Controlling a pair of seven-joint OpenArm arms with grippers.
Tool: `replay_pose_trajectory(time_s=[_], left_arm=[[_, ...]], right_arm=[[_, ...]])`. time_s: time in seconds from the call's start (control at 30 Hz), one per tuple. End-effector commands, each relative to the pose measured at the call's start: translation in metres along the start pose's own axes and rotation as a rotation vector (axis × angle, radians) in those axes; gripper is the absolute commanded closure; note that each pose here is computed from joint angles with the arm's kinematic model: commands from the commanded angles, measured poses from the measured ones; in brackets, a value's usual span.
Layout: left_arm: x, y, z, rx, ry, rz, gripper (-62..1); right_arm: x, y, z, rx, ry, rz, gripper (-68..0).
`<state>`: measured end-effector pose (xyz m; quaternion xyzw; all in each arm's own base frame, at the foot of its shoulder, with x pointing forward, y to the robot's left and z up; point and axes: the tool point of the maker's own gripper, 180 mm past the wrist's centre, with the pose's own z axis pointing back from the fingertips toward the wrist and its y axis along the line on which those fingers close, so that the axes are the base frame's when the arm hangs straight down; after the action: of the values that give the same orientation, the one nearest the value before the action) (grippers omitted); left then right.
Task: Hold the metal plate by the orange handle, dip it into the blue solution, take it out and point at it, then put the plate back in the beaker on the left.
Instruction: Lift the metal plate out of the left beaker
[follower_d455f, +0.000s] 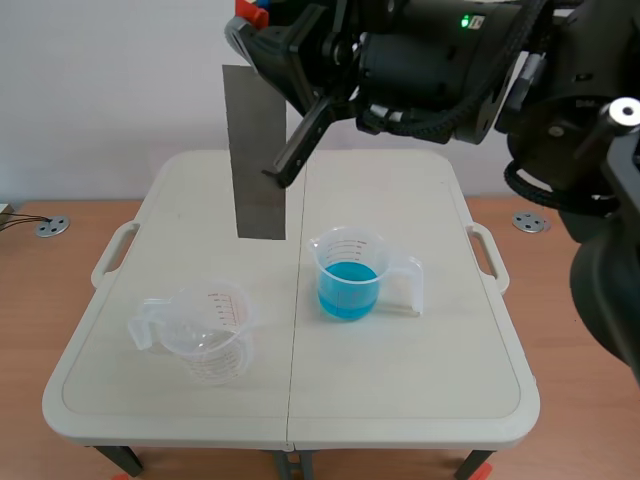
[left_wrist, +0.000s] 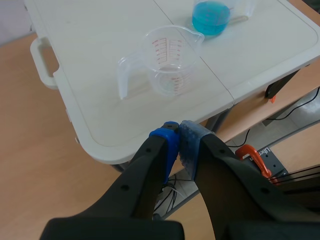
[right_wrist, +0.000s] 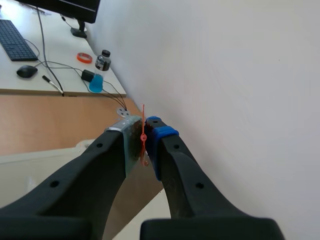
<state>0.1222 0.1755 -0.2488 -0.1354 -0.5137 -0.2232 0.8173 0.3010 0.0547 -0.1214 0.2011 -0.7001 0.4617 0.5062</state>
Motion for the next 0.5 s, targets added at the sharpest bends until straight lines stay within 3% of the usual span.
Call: replay_pose_trajectory(time_s=[0.0,0.1,0.47], left_arm=[[0.006,-0.002,0.0,-0.005,-0.024,0.005,-1.3],[0.011,0.0,-0.004,-0.006,-0.044,-0.007,-1.3],[0.056,0.016,-0.035,-0.068,-0.162,-0.156,-1.3]], right_arm=[[0.005,-0.007,0.005,-0.013,-0.018,0.015,-1.3],[0.0,-0.019,0.013,-0.042,0.005,0.029,-1.3],[-0.014,-0.056,0.042,-0.127,0.078,0.078,-1.3]])
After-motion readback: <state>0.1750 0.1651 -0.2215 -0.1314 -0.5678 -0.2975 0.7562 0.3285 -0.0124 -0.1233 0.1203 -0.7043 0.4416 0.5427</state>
